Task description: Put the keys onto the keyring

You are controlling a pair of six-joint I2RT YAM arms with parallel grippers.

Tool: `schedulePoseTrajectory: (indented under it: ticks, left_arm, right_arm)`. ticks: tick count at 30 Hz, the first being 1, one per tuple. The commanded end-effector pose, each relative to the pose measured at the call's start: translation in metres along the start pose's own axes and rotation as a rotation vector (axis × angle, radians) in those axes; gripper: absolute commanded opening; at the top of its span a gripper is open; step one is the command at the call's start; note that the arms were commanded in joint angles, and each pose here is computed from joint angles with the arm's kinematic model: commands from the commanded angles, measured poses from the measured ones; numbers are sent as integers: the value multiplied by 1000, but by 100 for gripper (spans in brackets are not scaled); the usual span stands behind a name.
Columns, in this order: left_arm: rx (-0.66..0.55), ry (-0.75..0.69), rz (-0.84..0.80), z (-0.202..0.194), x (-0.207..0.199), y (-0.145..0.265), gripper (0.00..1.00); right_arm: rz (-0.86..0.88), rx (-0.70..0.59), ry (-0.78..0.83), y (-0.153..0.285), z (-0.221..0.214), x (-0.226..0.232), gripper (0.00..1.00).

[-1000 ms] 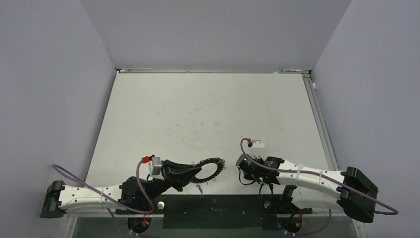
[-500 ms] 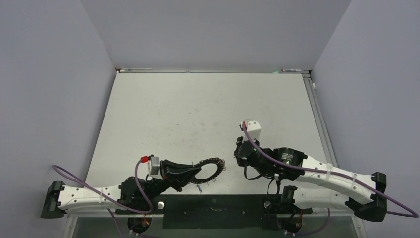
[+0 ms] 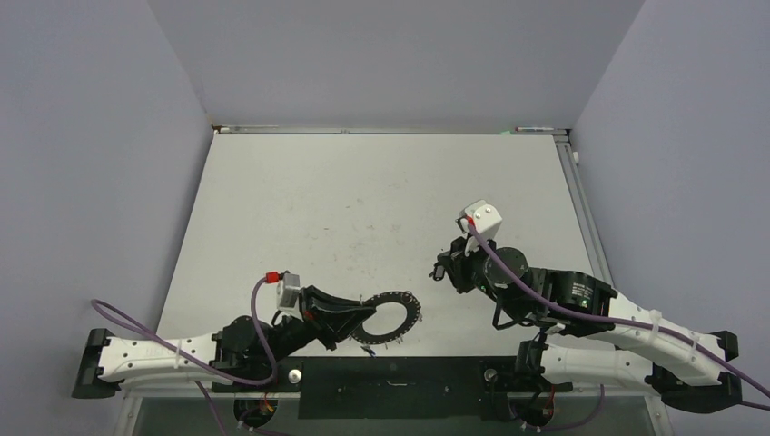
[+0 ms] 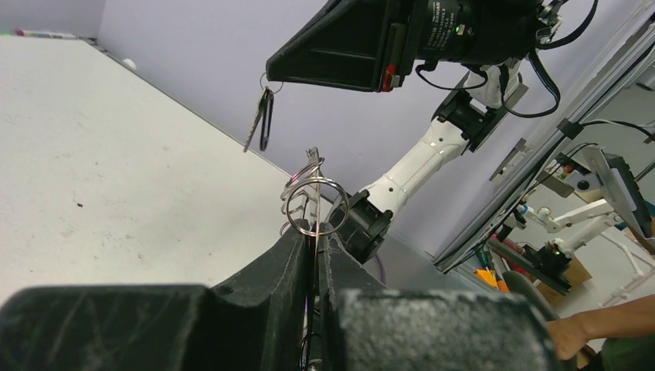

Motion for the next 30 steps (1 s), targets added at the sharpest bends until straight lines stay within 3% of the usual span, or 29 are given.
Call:
schedulePoseTrajectory:
  ticks: [1, 16, 30]
  left_arm:
    - [-2, 123, -7, 25, -16, -9, 0]
    - [117, 312, 31, 14, -19, 3, 0]
    - [72, 616, 39, 13, -20, 12, 0]
  right_arm:
    - [147, -48, 121, 3, 22, 24, 5]
    - [323, -28, 338, 14, 21, 72, 5]
    - [410, -56, 657, 31, -15, 121, 5]
Point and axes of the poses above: each gripper's point midway between its finger pads, its own y axis back along the fingers, its own x axis along the line the jaws close on, z = x × y, the point moved 4 cm from there along y, back along the fingers, and after that the axes turned 9 degrees about -y, right-handed, at the moved point
